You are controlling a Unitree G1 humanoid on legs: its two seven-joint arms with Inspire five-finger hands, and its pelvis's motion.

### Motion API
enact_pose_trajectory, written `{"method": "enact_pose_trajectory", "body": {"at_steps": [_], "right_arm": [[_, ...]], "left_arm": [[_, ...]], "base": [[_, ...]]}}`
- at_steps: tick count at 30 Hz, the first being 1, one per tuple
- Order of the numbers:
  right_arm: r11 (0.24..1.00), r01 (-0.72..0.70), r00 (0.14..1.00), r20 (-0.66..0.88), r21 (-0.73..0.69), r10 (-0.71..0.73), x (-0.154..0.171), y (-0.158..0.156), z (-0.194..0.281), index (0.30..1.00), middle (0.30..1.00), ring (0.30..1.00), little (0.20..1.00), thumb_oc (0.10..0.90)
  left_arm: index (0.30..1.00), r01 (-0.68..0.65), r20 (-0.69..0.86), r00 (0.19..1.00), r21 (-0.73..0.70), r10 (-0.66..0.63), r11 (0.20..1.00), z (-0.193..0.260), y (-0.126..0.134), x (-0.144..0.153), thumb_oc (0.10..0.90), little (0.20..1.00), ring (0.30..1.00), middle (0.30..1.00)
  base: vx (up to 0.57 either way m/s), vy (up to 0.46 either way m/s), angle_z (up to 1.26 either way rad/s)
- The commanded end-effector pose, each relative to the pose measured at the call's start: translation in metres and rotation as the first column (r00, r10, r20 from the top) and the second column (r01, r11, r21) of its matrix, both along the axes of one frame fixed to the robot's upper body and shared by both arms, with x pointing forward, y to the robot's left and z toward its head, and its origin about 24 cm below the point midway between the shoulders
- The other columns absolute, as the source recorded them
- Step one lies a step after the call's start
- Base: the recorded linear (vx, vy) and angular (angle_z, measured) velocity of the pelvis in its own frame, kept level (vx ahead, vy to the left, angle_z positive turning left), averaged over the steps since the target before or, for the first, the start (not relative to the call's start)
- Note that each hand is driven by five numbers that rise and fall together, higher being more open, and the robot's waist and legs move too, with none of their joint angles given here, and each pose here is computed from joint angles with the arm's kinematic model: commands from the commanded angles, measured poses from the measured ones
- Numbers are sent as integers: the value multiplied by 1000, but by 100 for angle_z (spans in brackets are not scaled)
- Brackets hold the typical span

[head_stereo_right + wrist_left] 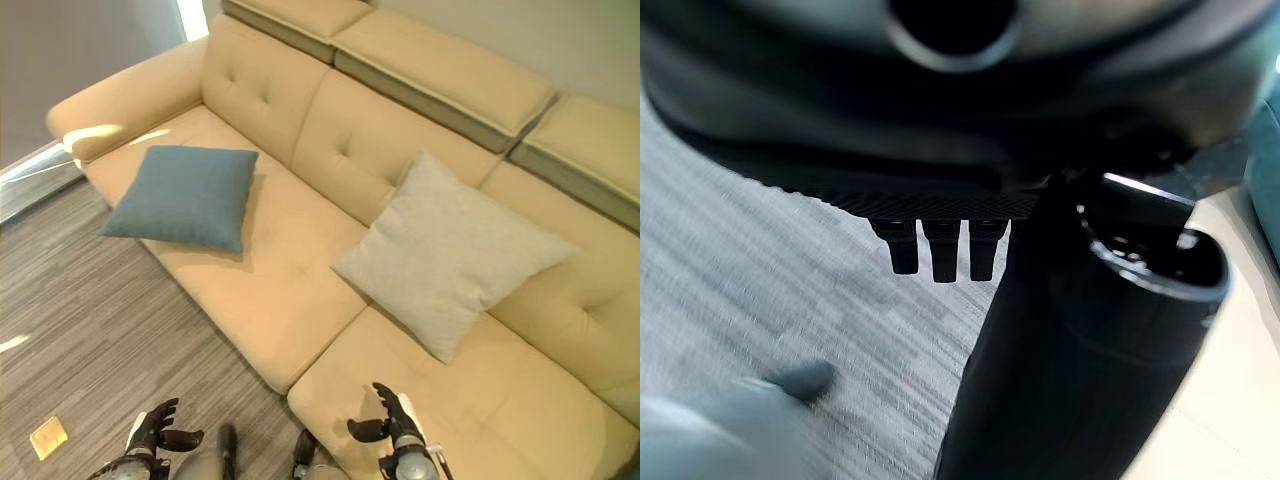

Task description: Pick up all the scattered cushions and arrange them neatly on the sofa.

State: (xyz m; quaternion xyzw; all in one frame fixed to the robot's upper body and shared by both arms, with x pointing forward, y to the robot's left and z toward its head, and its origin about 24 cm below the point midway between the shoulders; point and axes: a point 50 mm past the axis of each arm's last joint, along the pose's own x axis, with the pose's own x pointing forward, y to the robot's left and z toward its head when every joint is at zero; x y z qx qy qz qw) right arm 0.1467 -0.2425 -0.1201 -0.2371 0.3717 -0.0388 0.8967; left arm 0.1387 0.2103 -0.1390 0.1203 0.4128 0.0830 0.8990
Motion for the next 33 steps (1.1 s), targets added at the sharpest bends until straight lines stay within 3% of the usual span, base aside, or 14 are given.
{"method": "enact_pose_trajectory", "body": {"at_steps": [1,8,11,24,33], "right_arm": [[999,36,998,55,21,-37,9,5,2,900,900,900,900,800],[999,17,1000,18,50,-18,14,21,-4,900,900,900,900,800],[999,22,1000,18,50,-23,16,21,-4,900,900,900,900,800],[992,126,990,-75,31,-123,-4,0,-14,900,900,900,900,800],[993,113,979,-175,24,-107,-23,10,-26,900,900,900,900,800]], "left_arm": [[900,38,77,996,42,-41,998,9,2,15,800,900,900,900],[900,7,-28,1000,125,-3,992,2,29,-5,800,900,900,900],[900,-20,-8,1000,153,22,988,7,40,0,800,900,900,900],[900,-46,-60,997,83,51,996,-2,32,-11,800,900,900,900],[900,-51,-129,990,69,59,996,-9,30,-29,800,900,900,900]], "base": [[130,231,127],[25,220,35],[58,86,57],[95,-59,78],[204,33,14]]}}
